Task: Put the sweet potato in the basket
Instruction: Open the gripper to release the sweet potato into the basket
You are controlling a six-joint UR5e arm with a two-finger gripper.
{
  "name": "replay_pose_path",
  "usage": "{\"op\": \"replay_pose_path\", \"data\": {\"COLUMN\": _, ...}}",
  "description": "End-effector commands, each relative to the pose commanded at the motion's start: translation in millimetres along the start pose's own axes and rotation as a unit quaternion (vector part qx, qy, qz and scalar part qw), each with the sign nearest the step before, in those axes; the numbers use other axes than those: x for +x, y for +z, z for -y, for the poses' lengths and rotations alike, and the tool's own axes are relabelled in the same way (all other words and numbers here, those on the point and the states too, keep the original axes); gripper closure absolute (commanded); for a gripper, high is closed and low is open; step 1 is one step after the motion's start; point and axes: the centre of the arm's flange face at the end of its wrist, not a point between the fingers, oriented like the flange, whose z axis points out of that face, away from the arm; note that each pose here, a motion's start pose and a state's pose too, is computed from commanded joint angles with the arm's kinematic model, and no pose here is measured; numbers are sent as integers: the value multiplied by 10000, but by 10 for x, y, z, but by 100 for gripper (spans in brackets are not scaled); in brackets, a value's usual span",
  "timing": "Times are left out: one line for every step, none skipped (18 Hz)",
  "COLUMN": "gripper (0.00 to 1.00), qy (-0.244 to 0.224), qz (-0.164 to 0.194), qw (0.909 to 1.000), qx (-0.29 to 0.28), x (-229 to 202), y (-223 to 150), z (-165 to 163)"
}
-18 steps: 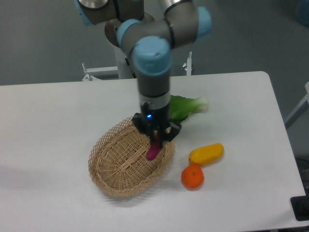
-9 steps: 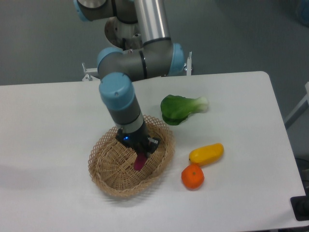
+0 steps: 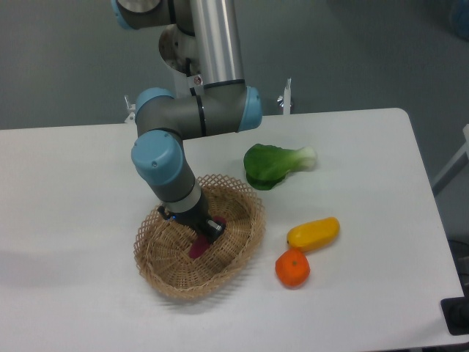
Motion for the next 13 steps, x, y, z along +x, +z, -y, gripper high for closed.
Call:
{"op": "replay_pose_path", "data": {"gripper": 15, "qy": -5, "qz": 21, "qw": 10000, "qx": 10, "x": -12, "y": -20, "z": 4}}
{"op": "replay_pose_path", "data": {"gripper": 0, "qy": -16, "qz": 85, "qw": 10000, "qx": 18, "x": -45, "y": -67, "z": 10}}
{"op": "replay_pose_path", "data": {"gripper": 0, "qy": -61, "qz": 155, "qw": 9999, "qx": 32, "x": -68, "y": -117, "z": 6}}
{"op": "replay_pose_path", "data": {"gripper": 0, "qy": -97, "qz": 198, "qw": 9997, "qx": 72, "x": -99, "y": -182, "z": 4}}
{"op": "replay_pose_path", "data": {"gripper": 0, "qy": -119, "qz": 268, "qw": 9995, "qx": 139, "x": -140, "y": -278, "z": 14}}
{"op": "replay_pose_path", "data": {"gripper": 0, "qy": -176, "qz": 331, "qw": 9991, "qx": 196, "x": -218, "y": -375, "z": 20}}
{"op": "replay_pose_path", "data": {"gripper": 0, "qy": -250, "qz": 426, "qw": 9984, "qx": 270, "x": -319, "y": -485, "z": 29}}
{"op": "replay_pose_path", "data": {"gripper": 0, "qy": -360, "qz": 525, "qw": 9974, "qx": 323, "x": -439, "y": -584, "z": 14}}
{"op": "replay_pose_path", "data": {"gripper": 0, "qy": -557, "qz": 580, "qw": 9961, "qx": 361, "x": -566, "y": -635, "z": -29}}
{"op": "replay_pose_path", "data": {"gripper": 0, "qy": -689, "qz": 648, "qw": 9947, "qx": 393, "x": -710, "y": -704, "z": -116}}
{"op": "replay_pose_path", "data": {"gripper": 0, "qy": -784, "qz": 694, "qw": 9936, "qx": 424, "x": -842, "y": -767, "z": -232}}
{"op": "replay_pose_path", "data": {"gripper": 0, "qy": -901, "qz": 747, "qw": 9921, "qx": 456, "x": -983, "y": -811, "z": -348}}
{"op": "replay_pose_path", "data": {"gripper": 0, "qy": -918, "qz": 800, "qw": 9915, "qx": 463, "x": -1132, "y": -844, "z": -459}}
